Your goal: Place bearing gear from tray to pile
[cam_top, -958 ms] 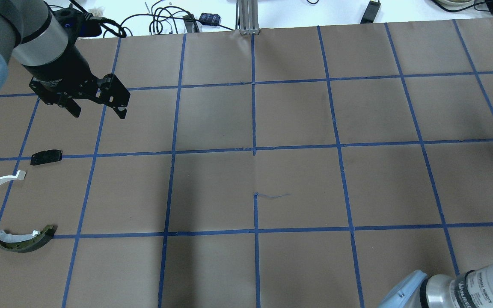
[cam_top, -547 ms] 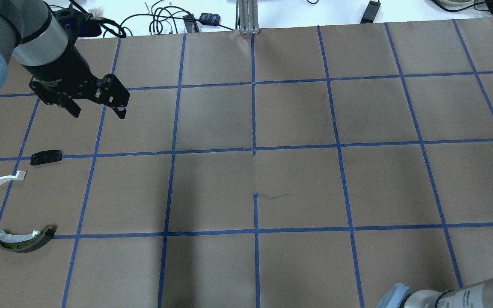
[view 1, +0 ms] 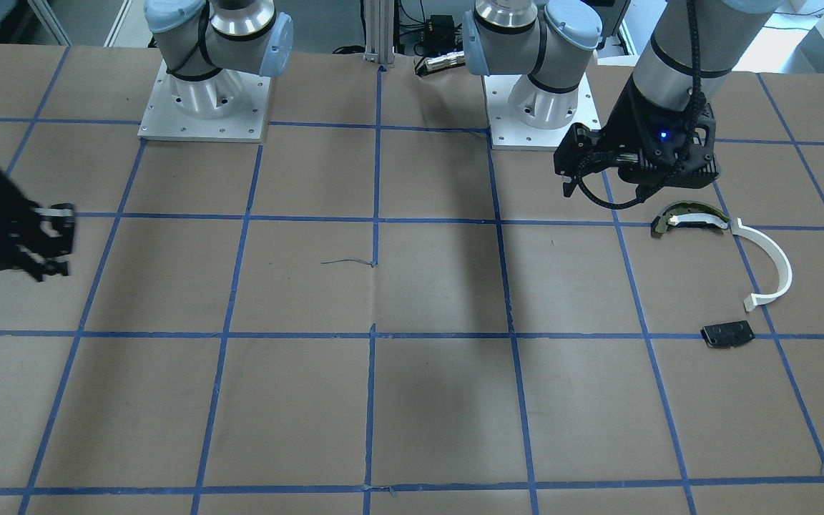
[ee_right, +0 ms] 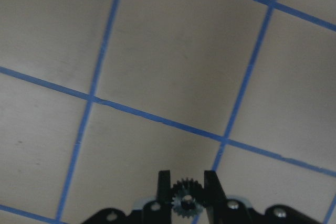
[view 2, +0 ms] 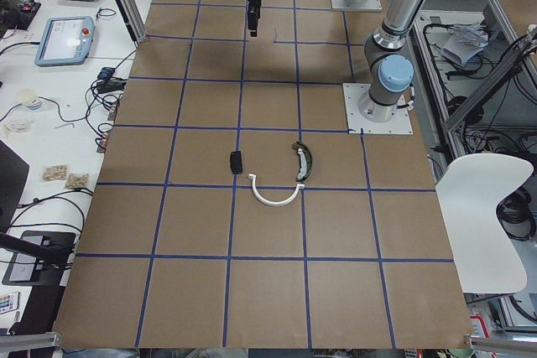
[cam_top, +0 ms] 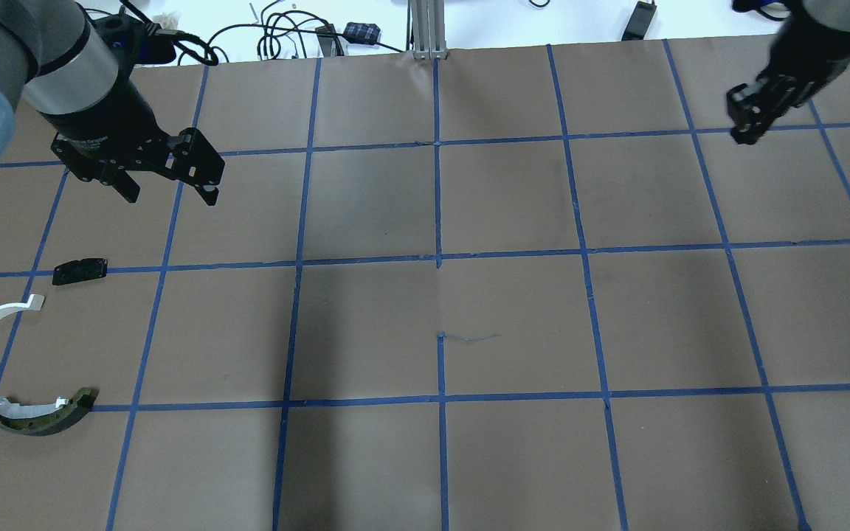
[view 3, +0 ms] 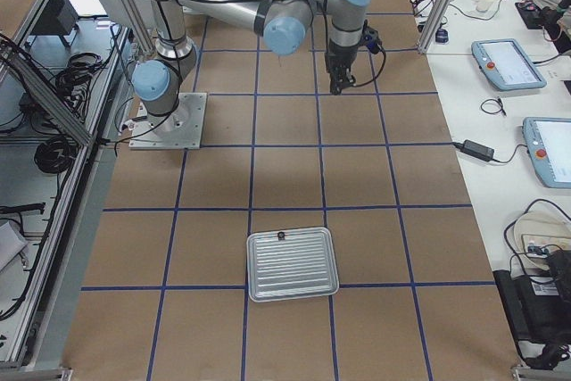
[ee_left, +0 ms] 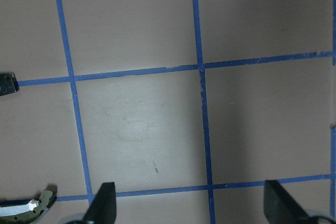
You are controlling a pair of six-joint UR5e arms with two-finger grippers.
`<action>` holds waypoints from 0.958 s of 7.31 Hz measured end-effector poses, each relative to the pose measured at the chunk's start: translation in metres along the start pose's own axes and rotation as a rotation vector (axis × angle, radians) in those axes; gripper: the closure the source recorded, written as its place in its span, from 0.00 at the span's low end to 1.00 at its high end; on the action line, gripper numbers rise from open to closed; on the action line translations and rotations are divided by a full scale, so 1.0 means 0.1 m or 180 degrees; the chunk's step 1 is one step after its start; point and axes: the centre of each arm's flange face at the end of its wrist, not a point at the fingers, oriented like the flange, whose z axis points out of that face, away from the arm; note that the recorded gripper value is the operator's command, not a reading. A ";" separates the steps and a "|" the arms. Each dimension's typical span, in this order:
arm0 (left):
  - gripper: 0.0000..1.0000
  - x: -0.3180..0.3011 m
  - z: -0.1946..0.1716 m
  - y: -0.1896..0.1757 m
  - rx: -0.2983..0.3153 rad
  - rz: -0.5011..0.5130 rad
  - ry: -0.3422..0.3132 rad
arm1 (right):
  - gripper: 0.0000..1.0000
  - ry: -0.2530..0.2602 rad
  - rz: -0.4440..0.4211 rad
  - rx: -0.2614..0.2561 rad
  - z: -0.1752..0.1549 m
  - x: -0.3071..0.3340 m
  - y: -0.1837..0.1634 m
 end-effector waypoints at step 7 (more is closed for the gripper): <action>0.00 -0.11 0.00 0.01 -0.0012 -0.0102 0.0015 | 0.49 -0.0106 0.0680 0.0158 1.25 -3.06 -0.21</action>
